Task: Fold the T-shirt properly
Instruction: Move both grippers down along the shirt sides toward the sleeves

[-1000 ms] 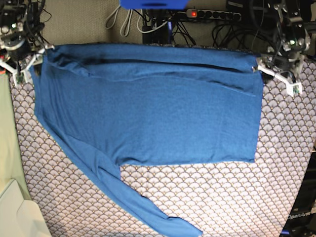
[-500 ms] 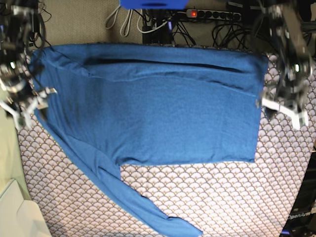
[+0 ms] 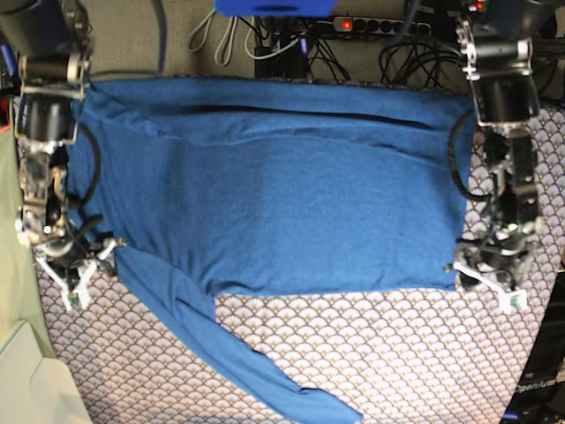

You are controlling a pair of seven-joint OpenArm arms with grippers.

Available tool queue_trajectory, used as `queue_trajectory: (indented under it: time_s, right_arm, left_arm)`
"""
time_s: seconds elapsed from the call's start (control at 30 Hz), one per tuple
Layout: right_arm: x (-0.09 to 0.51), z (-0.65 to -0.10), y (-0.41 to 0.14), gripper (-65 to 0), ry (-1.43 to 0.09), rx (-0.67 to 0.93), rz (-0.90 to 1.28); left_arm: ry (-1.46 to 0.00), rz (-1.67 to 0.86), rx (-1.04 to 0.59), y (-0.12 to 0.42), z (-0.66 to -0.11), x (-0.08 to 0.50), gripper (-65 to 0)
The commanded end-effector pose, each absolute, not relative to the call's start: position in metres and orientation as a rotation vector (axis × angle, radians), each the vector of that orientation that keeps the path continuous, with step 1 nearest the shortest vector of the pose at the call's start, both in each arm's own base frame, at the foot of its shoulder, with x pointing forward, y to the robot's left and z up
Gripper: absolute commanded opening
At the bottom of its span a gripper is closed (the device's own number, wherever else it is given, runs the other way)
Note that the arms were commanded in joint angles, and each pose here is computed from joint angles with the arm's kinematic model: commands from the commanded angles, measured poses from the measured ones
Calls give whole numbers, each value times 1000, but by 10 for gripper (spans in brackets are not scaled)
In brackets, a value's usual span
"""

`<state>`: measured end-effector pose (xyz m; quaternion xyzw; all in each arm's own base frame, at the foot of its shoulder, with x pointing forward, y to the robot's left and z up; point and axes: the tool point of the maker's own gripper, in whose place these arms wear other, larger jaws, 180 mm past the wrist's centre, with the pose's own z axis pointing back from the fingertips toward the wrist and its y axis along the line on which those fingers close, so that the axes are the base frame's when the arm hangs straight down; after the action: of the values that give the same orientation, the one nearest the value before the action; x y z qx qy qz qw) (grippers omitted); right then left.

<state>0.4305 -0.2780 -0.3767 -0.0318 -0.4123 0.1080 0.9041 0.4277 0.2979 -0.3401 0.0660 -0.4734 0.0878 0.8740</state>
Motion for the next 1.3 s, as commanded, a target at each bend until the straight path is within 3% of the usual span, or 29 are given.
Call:
queue_trajectory:
  time_s: [0.0, 0.23, 0.8, 0.93, 1.13, 1.27]
  right_arm:
    - [449, -352, -287, -264, -918, -81, 211]
    - [452, -371, -291, -264, -913, -43, 164]
    - [432, -406, -291, -272, -868, -9, 129]
    - [432, -407, -291, -363, -867, -9, 129]
    - [425, -414, -290, -650, -846, -7, 130]
    - [423, -416, -291, -645, -843, -9, 131]
  left_arm:
    - [-1038, 188, 168, 308, -325, 440, -265]
    - [-990, 188, 172, 310, -361, 448, -265]
    - [-1004, 191, 164, 307, -360, 452, -265]
    - [-1002, 189, 155, 300, -362, 453, -265]
    - [-1005, 191, 151, 298, -362, 454, -265]
    - [-1005, 195, 151, 298, -362, 454, -265]
